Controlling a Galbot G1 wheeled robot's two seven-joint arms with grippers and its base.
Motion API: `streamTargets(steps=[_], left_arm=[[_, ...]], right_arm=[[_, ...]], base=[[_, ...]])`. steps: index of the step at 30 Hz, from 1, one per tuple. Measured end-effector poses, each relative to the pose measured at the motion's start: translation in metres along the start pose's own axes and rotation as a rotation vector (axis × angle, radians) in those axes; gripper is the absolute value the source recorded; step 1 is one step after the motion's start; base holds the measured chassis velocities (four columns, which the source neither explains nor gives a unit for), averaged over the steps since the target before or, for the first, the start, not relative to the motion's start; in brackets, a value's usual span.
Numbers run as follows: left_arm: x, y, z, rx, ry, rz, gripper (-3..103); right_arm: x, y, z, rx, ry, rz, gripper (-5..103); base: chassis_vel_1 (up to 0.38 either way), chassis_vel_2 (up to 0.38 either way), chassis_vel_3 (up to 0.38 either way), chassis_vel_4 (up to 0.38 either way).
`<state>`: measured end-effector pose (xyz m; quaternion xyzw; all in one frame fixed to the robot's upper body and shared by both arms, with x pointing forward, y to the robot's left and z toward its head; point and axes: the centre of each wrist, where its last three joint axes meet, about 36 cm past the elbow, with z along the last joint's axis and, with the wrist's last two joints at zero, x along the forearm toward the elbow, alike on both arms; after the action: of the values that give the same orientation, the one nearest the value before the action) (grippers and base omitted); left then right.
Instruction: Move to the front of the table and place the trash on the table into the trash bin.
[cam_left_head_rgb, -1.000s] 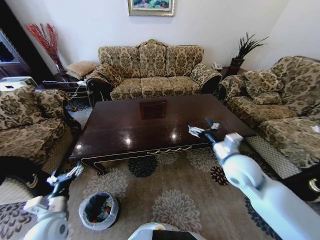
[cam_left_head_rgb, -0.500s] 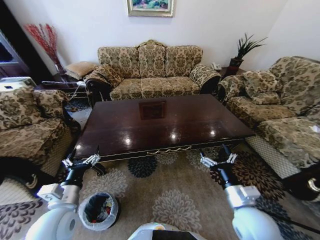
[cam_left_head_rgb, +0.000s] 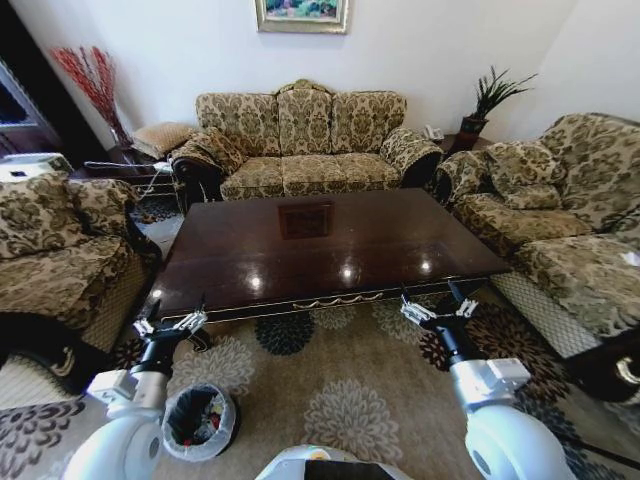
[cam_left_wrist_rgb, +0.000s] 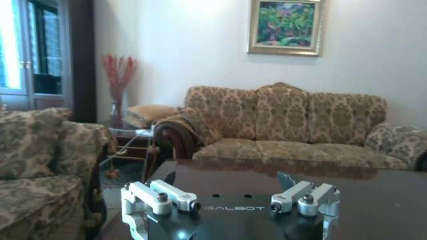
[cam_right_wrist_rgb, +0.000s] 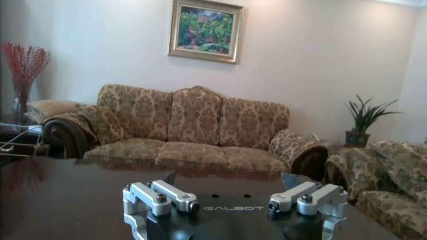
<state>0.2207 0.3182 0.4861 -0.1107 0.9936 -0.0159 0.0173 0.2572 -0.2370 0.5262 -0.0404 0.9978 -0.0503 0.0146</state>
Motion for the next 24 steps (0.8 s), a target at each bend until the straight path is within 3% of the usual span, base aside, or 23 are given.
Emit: streamTargets(steps=[7, 15, 24], left_arm=[[0.013, 0.004, 0.006, -0.005, -0.012, -0.031, 100], [0.02, 0.002, 0.008, 0.002, -0.03, -0.054, 100], [0.021, -0.008, 0.005, 0.004, -0.053, -0.039, 100]], right_arm=[[-0.001, 0.006, 0.005, -0.006, 0.003, -0.021, 100], [0.0, 0.009, 0.007, 0.004, -0.006, -0.026, 100], [0.02, 0.016, 0.033, 0.037, -0.041, -0.081, 100]], base=[[-0.126, -0.145, 0.199, 0.194], [-0.224, -0.222, 0.33, 0.341], [-0.275, -0.28, 0.303, 0.31]])
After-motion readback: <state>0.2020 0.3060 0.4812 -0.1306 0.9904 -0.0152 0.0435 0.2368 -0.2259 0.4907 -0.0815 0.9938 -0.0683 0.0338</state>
